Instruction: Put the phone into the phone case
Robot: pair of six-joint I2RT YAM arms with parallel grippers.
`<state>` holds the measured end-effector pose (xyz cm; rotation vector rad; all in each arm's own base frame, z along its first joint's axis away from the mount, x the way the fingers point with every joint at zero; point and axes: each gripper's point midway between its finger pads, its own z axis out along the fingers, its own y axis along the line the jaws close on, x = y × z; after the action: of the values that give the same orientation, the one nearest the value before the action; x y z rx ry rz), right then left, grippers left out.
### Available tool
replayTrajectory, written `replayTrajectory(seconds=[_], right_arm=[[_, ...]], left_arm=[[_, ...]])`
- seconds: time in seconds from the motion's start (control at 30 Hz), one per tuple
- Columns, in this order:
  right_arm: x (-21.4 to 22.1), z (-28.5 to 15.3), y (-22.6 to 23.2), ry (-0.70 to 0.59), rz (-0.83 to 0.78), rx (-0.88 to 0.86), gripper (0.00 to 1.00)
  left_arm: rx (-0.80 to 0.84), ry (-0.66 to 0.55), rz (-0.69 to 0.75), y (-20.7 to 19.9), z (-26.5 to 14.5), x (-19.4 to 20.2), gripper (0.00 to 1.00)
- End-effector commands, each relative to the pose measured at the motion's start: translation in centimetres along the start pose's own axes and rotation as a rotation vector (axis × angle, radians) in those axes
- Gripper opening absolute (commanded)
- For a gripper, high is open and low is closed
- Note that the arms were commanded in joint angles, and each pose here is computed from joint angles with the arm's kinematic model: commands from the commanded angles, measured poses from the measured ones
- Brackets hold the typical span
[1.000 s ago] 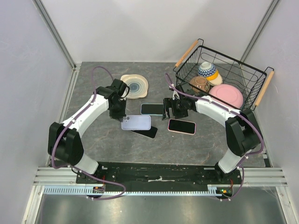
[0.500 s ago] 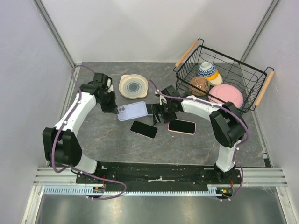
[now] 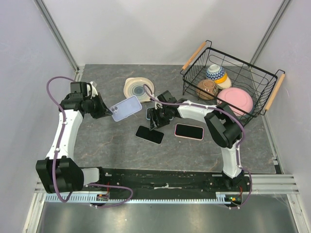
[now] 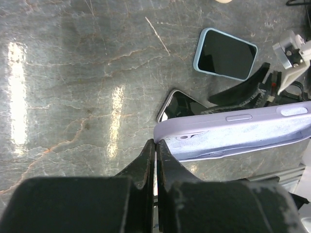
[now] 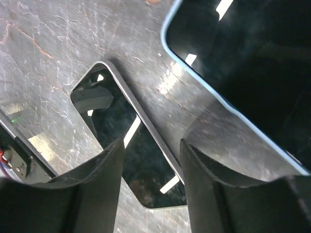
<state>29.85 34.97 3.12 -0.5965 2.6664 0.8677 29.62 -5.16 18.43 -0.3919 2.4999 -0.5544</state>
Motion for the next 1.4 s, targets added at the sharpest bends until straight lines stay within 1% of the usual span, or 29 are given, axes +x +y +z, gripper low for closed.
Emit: replayTrajectory(seconds=[0.0,0.03,0.07,0.23,0.37,0.5,0.6,0.7,0.8,0.93,1.0,1.03,1.17,1.23,1.37], right_arm=[[-0.6,2.3,2.2,-0.012,-0.029,-0.062,0.53],[-0.5,2.5,2.3,-0.007,-0.033,-0.066,0.51],[-0.1,2.9,2.3,0.002,-0.036,-0.063,0.46],[1.8,3.1,3.0,0.036,-0.054,-0.066,0.35],[3.8,2.6,3.2,0.062,-0.063,-0.065,0.32],[5.7,2.0,3.7,0.079,-0.069,-0.080,0.32],[6.2,1.5,4.4,0.072,-0.086,-0.102,0.31],[5.6,1.1,4.9,0.051,-0.113,-0.107,0.31],[4.6,0.7,5.6,0.027,-0.119,-0.118,0.32],[2.4,-1.0,6.6,-0.044,-0.129,-0.111,0.39],[0.8,-2.8,7.3,-0.101,-0.125,-0.111,0.42],[0.4,-3.5,7.6,-0.120,-0.124,-0.117,0.47],[-1.9,-8.0,8.7,-0.224,-0.117,-0.150,0.55],[-3.0,-10.2,8.4,-0.271,-0.096,-0.164,0.57],[-3.6,-13.4,6.3,-0.318,-0.029,-0.183,0.59]], left_arm=[[0.085,-0.012,-0.014,-1.0,-0.2,0.2,0.02],[0.087,-0.013,-0.016,-1.0,-0.2,0.2,0.02],[0.087,-0.013,-0.019,-0.9,-0.2,0.3,0.02],[0.072,-0.025,-0.043,-0.1,-0.2,0.1,0.02],[0.011,-0.067,-0.059,1.1,-0.5,-0.3,0.02],[0.011,-0.067,-0.072,1.3,-0.3,-0.3,0.02],[0.020,-0.065,-0.074,1.3,-0.1,-0.4,0.02],[0.028,-0.067,-0.072,1.1,0.0,-0.6,0.02],[0.032,-0.063,-0.070,1.1,0.1,-0.6,0.02],[0.025,-0.041,-0.067,1.4,0.7,-0.5,0.02],[0.015,-0.031,-0.060,1.7,1.1,-0.5,0.02],[0.011,-0.028,-0.059,1.8,1.2,-0.5,0.02],[-0.010,-0.004,-0.040,2.3,2.1,-0.8,0.02],[-0.018,0.024,-0.030,2.2,3.0,-0.5,0.02],[-0.017,0.073,0.020,0.8,4.6,-0.2,0.02]])
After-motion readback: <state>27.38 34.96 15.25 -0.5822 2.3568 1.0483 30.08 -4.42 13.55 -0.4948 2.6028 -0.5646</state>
